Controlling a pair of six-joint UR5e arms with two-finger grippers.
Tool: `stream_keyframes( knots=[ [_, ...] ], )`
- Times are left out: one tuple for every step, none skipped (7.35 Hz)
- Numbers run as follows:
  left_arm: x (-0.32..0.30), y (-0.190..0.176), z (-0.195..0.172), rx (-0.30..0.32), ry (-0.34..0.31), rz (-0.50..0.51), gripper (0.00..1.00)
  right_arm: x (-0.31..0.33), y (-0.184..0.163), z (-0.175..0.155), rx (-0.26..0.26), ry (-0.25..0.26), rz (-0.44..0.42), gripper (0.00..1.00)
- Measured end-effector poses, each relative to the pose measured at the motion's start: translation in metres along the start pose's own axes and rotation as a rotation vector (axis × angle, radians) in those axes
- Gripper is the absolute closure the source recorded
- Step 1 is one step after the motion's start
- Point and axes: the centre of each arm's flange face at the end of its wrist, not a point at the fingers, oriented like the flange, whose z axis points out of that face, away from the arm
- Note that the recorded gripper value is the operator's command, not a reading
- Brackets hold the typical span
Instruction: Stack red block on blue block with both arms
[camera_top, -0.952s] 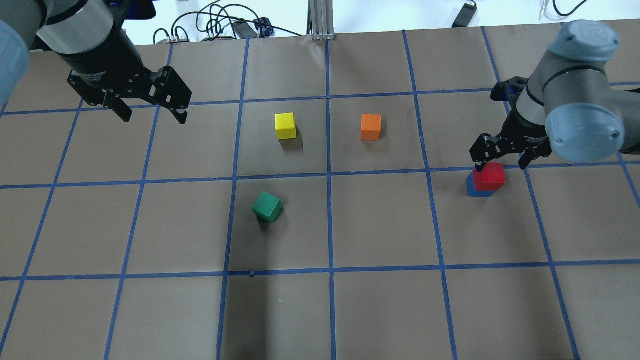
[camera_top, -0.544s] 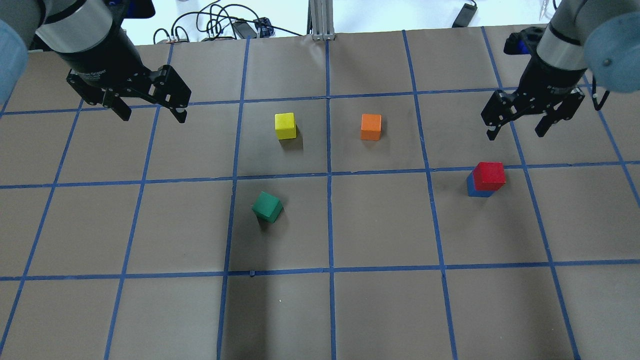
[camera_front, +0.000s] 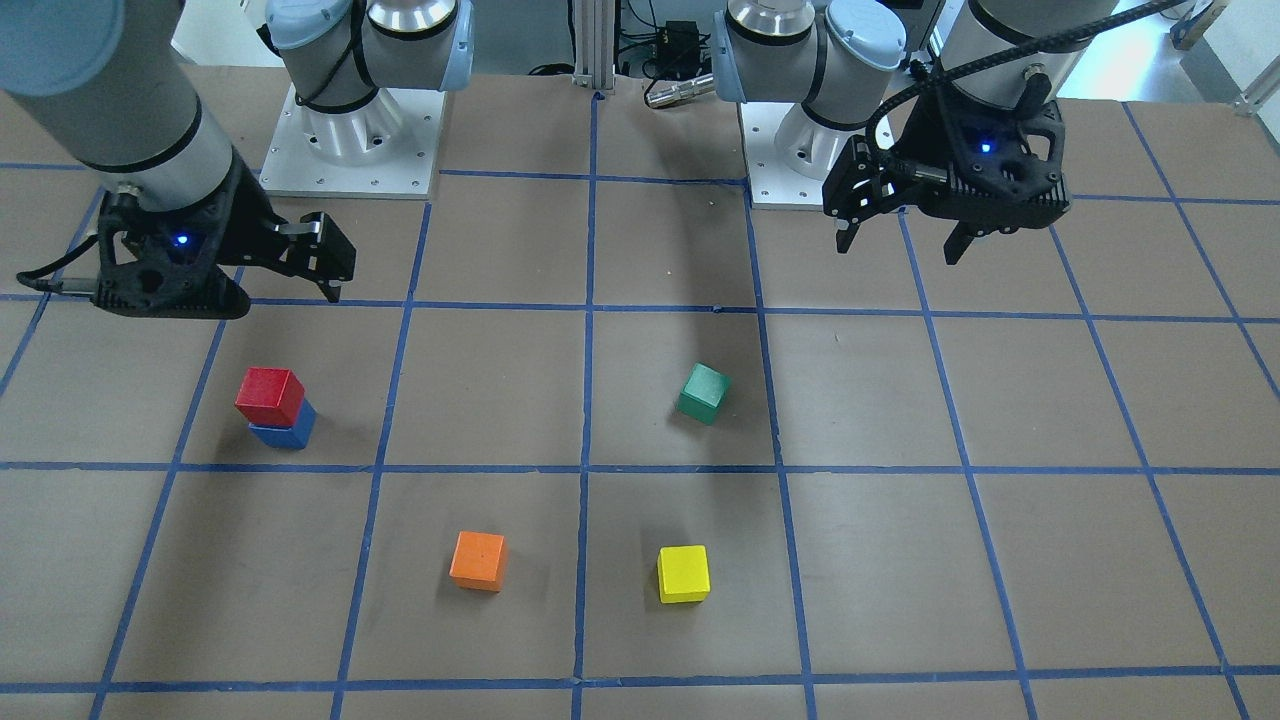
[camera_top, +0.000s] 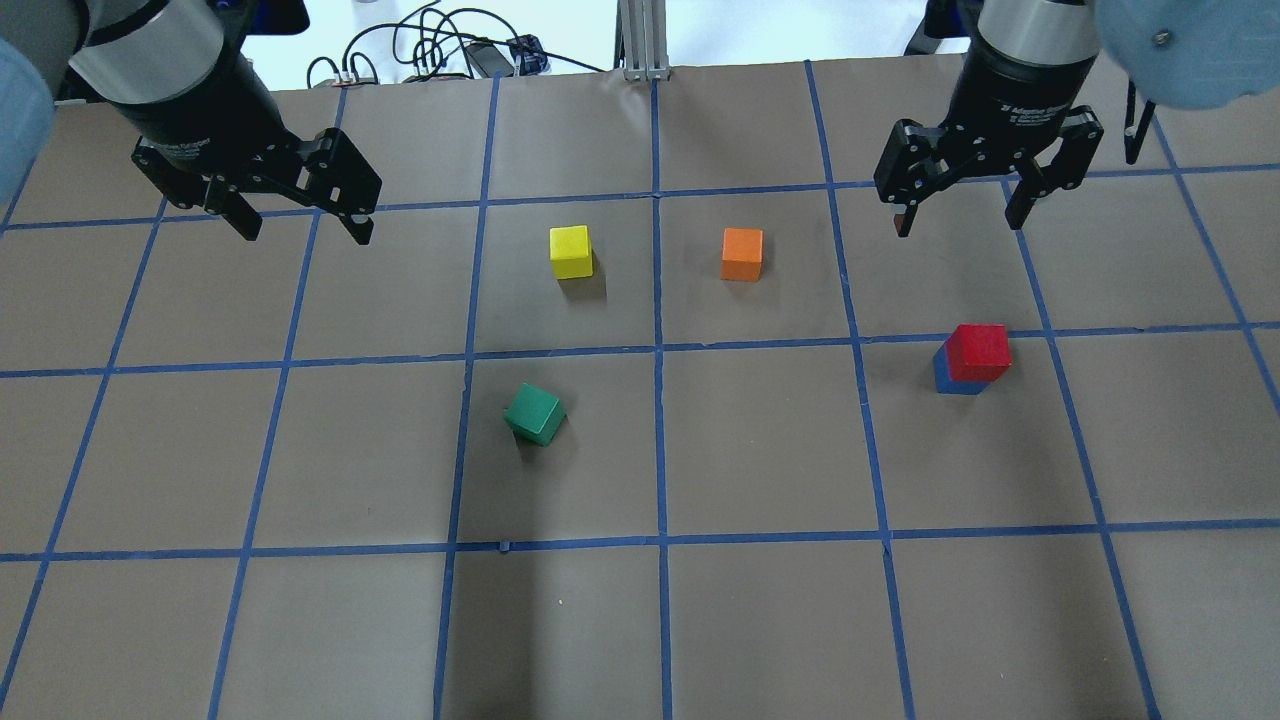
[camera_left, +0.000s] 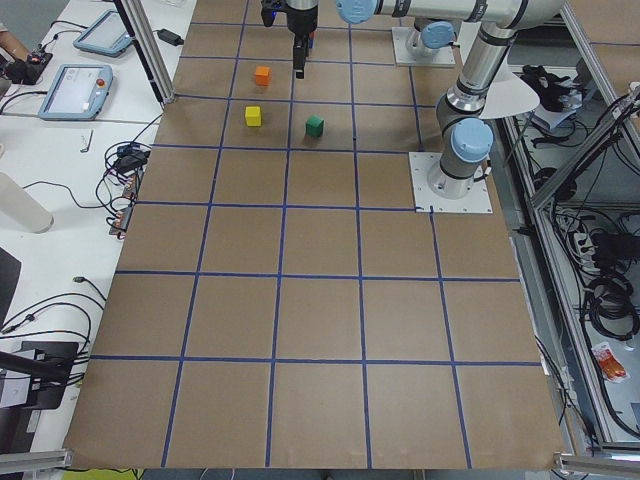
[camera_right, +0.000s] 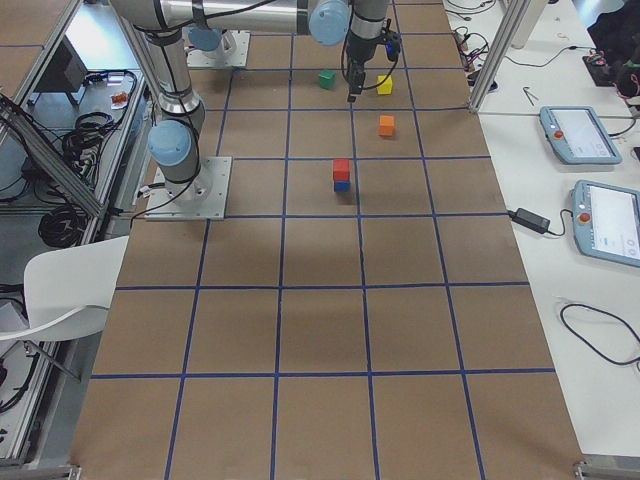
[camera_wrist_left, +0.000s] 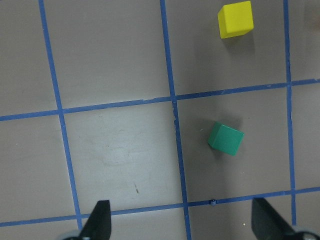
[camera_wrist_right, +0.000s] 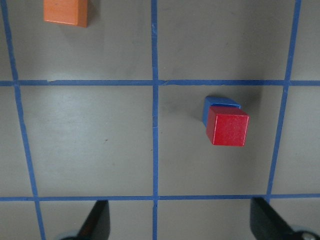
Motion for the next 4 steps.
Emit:
stream_keyframes(
  knots=[
    [0.0, 0.0, 0.0, 0.0, 0.0, 0.0, 0.0, -0.012, 0.005, -0.002, 0.004, 0.003, 0.0, 0.0],
    [0.0, 0.0, 0.0, 0.0, 0.0, 0.0, 0.0, -0.018, 0.009, -0.005, 0.009, 0.001, -0.003, 0.0],
    [0.0, 0.0, 0.0, 0.001, 0.0, 0.0, 0.0, -0.02, 0.014, -0.008, 0.015, -0.001, -0.008, 0.0],
    [0.0, 0.0, -0.001, 0.001, 0.0, 0.0, 0.0, -0.02, 0.018, -0.01, 0.019, -0.003, -0.011, 0.0]
  ],
)
